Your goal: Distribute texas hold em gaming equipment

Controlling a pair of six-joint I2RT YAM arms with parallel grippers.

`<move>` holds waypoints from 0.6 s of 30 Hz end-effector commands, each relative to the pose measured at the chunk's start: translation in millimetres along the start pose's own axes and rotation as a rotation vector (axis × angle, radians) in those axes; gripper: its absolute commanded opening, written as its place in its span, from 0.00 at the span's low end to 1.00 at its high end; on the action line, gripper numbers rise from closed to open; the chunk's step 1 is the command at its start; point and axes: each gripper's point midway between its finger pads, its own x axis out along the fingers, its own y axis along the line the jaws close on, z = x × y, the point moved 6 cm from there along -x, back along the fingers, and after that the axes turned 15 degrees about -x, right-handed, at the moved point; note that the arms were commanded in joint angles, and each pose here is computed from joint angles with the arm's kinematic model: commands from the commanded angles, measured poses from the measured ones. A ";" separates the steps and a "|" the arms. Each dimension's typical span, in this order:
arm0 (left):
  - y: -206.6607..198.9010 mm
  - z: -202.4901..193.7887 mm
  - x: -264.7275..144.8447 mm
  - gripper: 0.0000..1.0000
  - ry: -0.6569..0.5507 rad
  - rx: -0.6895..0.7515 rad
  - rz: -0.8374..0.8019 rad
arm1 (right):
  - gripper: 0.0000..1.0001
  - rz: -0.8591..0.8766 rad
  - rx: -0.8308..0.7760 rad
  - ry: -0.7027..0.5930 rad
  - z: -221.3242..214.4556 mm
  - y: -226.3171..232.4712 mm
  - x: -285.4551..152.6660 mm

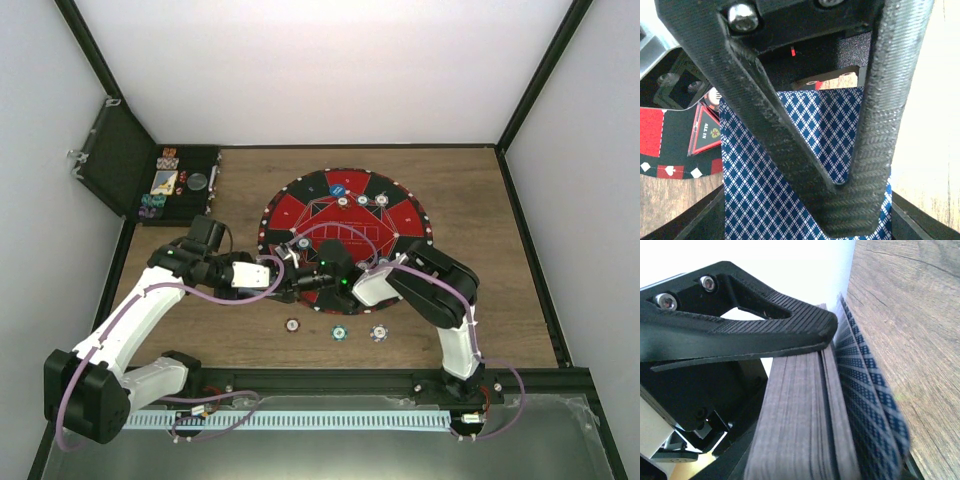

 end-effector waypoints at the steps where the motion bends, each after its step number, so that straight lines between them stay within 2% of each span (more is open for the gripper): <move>1: -2.8 1.8 -2.6 0.29 -0.007 0.015 -0.017 | 0.36 0.063 -0.062 0.009 7.2 18.3 11.7; 4: -3.0 0.7 -1.6 0.31 -0.002 0.018 -0.019 | 0.28 0.063 -0.061 0.010 6.4 18.4 10.9; 6: -3.3 -0.6 -0.6 0.36 0.003 0.022 -0.021 | 0.20 0.062 -0.056 0.007 5.4 17.8 10.1; 7: -3.2 -1.4 0.2 0.44 0.006 0.022 -0.020 | 0.15 0.064 -0.054 0.007 4.9 18.2 9.6; 9: -4.2 -4.0 2.0 0.77 0.018 0.022 -0.024 | 0.09 0.069 -0.053 0.006 3.8 18.5 8.6; 11: -5.7 -6.0 2.6 0.90 0.028 0.030 -0.031 | 0.05 0.073 -0.051 0.007 3.2 18.5 8.0; 15: -7.0 -7.2 2.8 0.93 0.031 0.036 -0.033 | 0.03 0.081 -0.046 0.011 0.9 17.5 7.3; 18: -5.7 -6.9 3.9 0.90 0.029 0.033 -0.028 | 0.03 0.084 -0.042 0.018 -0.8 16.8 7.6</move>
